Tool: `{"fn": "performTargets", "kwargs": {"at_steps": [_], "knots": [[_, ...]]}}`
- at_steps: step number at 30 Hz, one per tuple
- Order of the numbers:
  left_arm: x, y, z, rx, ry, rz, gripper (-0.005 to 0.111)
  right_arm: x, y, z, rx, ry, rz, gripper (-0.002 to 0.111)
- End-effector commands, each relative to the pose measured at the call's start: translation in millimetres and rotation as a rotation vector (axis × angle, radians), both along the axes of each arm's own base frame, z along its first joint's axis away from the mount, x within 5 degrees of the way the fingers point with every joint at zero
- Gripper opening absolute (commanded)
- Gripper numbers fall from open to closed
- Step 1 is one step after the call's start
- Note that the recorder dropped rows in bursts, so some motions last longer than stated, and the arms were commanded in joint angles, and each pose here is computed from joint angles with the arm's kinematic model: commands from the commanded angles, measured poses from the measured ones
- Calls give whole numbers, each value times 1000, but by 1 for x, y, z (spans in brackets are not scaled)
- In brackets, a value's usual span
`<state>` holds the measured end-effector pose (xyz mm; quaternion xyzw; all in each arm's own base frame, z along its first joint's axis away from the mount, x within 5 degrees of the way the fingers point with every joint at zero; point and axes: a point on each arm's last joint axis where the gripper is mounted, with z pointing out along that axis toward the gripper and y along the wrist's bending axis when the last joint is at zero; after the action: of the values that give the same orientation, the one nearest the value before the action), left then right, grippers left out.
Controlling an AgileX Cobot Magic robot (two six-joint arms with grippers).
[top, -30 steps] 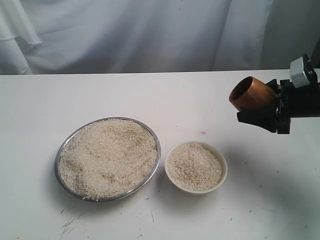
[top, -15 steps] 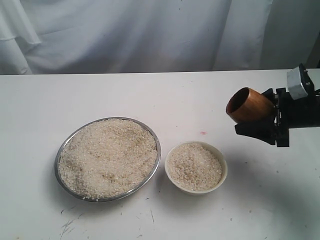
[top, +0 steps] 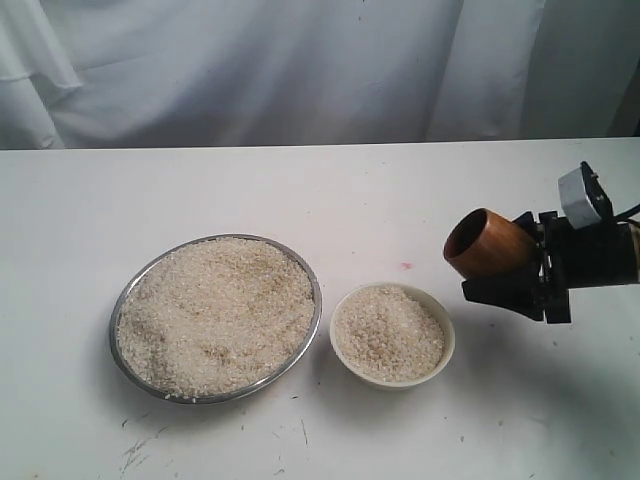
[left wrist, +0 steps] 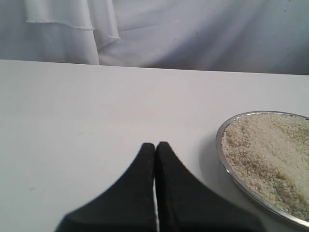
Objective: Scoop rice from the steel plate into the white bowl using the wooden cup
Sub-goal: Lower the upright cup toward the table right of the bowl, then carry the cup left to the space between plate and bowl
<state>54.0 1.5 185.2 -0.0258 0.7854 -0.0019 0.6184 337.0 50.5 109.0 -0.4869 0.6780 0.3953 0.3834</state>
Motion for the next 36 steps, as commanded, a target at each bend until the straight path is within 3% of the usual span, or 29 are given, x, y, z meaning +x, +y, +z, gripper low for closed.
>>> {"fn": "performTargets", "kwargs": {"at_steps": [1,4,9,13,24,36], "knots": [[0,0,-1,0,-6,-3,0,-8,1,0,22,32,-2,0],[0,0,-1,0,-6,-3,0,-8,2,0,18,4,12,0],[0,0,-1,0,-6,-3,0,9,11,8,115,-133,-134,0],[0,0,-1,0,-6,-3,0,26,19,7,142,-227,-173,0],[0,0,-1,0,-6,-3,0,73,47,-27,185,-219,-152,0],[0,0,-1,0,-6,-3,0,91,93,-43,231,-240,-98,0]]}}
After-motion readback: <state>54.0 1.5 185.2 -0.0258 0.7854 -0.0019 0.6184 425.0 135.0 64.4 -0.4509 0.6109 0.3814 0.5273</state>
